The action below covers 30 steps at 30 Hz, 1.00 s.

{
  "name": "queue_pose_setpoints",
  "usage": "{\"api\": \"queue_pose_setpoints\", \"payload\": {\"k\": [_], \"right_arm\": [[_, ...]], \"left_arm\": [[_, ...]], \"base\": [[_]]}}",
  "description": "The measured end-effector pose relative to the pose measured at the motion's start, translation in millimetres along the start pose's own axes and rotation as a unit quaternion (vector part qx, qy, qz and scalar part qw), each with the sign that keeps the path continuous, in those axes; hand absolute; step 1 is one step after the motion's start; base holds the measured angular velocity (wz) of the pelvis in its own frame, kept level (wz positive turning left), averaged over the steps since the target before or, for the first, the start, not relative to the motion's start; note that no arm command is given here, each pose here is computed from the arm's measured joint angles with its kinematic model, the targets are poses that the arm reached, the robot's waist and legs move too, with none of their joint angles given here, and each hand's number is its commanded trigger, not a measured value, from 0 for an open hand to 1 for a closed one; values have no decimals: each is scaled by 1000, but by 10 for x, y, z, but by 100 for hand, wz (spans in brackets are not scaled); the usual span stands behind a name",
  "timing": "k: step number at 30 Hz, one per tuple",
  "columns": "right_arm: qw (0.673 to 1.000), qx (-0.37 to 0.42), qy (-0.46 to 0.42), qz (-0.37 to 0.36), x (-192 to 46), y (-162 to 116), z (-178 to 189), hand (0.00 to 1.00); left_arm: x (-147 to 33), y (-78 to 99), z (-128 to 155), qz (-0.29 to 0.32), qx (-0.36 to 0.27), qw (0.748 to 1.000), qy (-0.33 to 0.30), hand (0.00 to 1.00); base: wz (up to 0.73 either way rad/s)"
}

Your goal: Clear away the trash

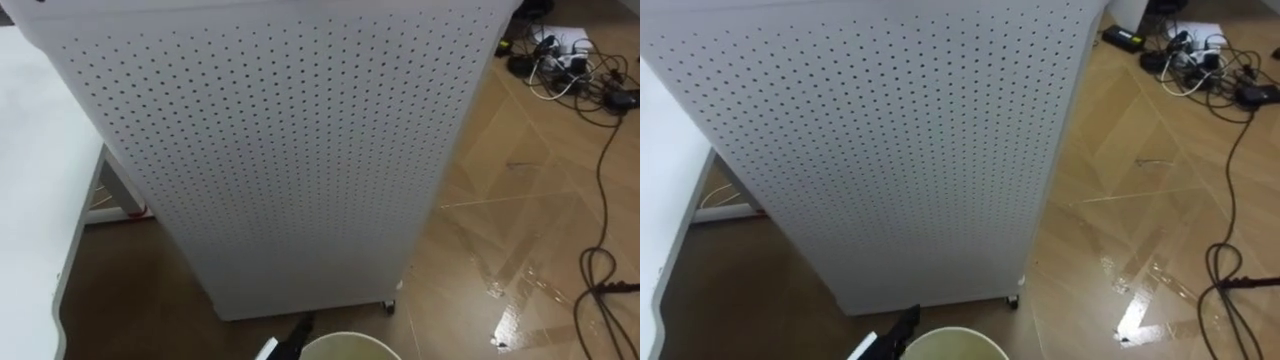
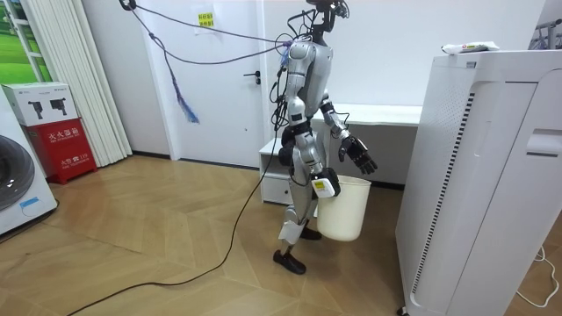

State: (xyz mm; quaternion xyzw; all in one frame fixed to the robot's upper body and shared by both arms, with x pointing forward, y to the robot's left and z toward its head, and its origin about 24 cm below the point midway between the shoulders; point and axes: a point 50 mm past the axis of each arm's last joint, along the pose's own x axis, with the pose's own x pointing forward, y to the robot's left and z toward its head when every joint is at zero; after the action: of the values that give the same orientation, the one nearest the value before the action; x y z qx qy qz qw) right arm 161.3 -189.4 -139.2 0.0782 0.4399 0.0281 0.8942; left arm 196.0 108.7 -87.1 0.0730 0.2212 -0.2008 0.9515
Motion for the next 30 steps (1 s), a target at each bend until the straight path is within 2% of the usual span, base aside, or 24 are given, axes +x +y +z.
{"api": "queue_pose_setpoints", "payload": {"k": [13,21,25,30], "right_arm": [[1000,1,-1,5,4,18,1,100],[1000,-3,-1,4,-14,-27,-7,100],[1000,1,2,-1,-45,-62,-71,100],[1000,6,-6,-2,-59,-86,-63,100]], "left_arm": [[21,-31,64,-9,5,1000,-13,0],[13,-14,58,-7,39,999,-13,0],[-1,61,62,11,73,997,-17,0],[-81,207,106,60,80,994,-35,0]], "base": [[1],[2],[11],[-1]]}}
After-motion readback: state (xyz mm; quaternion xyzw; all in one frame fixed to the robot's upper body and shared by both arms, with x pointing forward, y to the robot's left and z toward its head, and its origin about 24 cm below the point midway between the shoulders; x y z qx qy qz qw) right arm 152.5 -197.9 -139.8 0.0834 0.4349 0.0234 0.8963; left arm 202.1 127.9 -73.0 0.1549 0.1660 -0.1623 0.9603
